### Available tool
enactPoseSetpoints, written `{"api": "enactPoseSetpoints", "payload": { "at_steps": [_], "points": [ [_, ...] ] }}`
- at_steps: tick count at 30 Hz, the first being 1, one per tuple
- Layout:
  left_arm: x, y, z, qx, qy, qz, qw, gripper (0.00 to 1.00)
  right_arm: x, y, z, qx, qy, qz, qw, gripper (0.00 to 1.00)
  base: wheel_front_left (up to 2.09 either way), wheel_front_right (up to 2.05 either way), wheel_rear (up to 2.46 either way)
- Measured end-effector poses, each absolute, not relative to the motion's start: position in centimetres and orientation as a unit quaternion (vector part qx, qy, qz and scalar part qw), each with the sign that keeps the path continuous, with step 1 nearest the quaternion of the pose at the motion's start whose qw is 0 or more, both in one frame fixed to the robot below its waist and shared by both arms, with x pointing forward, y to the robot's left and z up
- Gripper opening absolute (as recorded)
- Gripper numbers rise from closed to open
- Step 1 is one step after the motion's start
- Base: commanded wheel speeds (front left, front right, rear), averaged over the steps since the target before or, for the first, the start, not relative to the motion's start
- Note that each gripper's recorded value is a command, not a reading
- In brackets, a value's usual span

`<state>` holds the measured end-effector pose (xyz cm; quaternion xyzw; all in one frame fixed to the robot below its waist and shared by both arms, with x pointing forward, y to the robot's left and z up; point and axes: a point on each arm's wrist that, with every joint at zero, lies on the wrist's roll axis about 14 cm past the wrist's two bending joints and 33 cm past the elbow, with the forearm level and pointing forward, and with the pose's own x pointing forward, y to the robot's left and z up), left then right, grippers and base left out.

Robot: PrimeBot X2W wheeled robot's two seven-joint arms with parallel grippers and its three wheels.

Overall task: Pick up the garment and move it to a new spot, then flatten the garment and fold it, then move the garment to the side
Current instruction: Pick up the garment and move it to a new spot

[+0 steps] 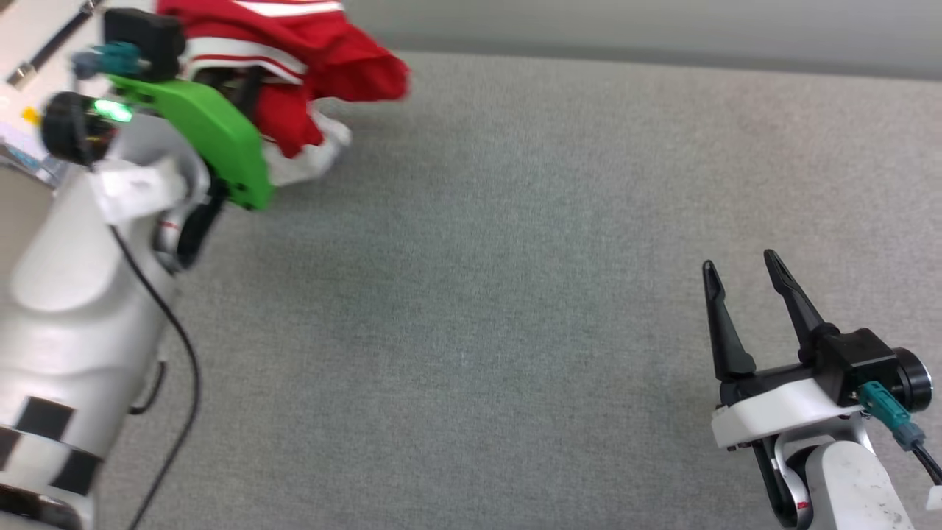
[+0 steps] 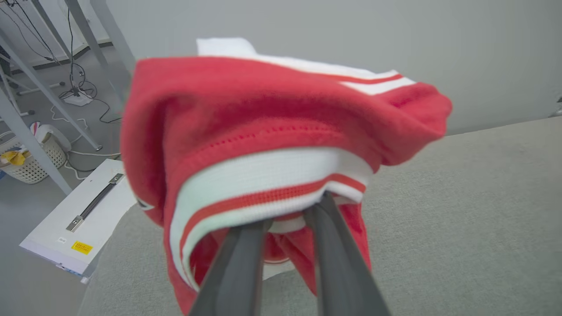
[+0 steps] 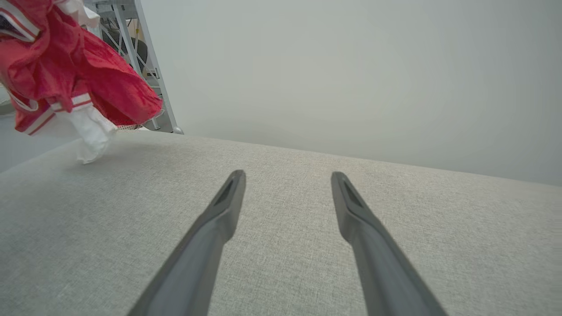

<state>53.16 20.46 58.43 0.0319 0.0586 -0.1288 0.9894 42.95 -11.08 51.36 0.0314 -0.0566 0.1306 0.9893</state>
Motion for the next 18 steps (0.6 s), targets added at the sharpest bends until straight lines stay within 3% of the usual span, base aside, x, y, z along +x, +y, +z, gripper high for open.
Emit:
{"api": "enactPoseSetpoints", "payload": {
  "at_steps": [9,18],
  "points": [
    [48.9,6.9,57.6,0.042,0.036,-0.281,0.958,0.00,41.7,-15.2,54.6,0.030,-0.099,0.072,0.992,1.00,0.00,0.00,0.00],
    [40.8,-8.3,50.0,0.068,0.107,-0.466,0.876,0.00,39.6,-22.3,55.3,0.029,-0.108,-0.029,0.993,1.00,0.00,0.00,0.00]
  ]
}}
